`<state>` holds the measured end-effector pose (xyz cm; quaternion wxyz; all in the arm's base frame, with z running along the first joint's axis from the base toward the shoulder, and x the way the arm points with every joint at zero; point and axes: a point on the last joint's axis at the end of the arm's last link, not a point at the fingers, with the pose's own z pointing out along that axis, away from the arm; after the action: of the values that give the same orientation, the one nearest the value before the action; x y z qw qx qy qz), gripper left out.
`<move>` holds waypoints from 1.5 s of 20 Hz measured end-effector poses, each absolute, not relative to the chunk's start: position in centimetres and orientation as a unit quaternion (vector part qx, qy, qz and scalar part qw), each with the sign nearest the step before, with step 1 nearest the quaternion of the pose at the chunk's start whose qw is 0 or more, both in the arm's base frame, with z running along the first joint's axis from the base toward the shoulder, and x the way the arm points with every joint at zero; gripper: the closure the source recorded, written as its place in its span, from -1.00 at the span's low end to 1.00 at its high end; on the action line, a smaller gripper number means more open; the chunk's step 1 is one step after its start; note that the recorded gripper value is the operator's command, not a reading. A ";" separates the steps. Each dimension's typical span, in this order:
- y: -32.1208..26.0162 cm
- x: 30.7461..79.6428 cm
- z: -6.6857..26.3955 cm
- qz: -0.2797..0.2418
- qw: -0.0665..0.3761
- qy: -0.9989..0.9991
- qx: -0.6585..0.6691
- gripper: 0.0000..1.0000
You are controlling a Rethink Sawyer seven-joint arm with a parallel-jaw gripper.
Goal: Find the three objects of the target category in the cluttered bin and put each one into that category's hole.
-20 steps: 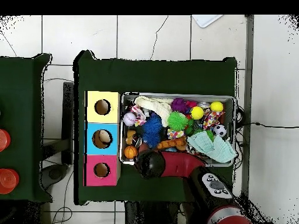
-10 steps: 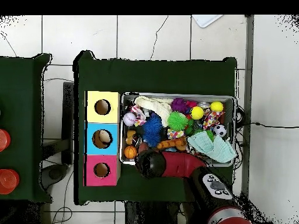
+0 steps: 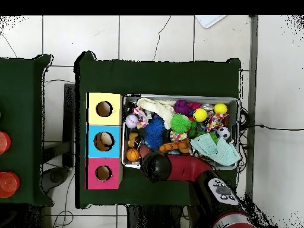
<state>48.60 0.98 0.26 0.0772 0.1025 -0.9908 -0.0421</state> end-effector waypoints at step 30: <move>-2.4 57.3 9.4 -0.027 -0.084 -0.994 0.069 -1.00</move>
<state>57.27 -2.45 9.39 -0.0843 0.0690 -0.9937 -0.0266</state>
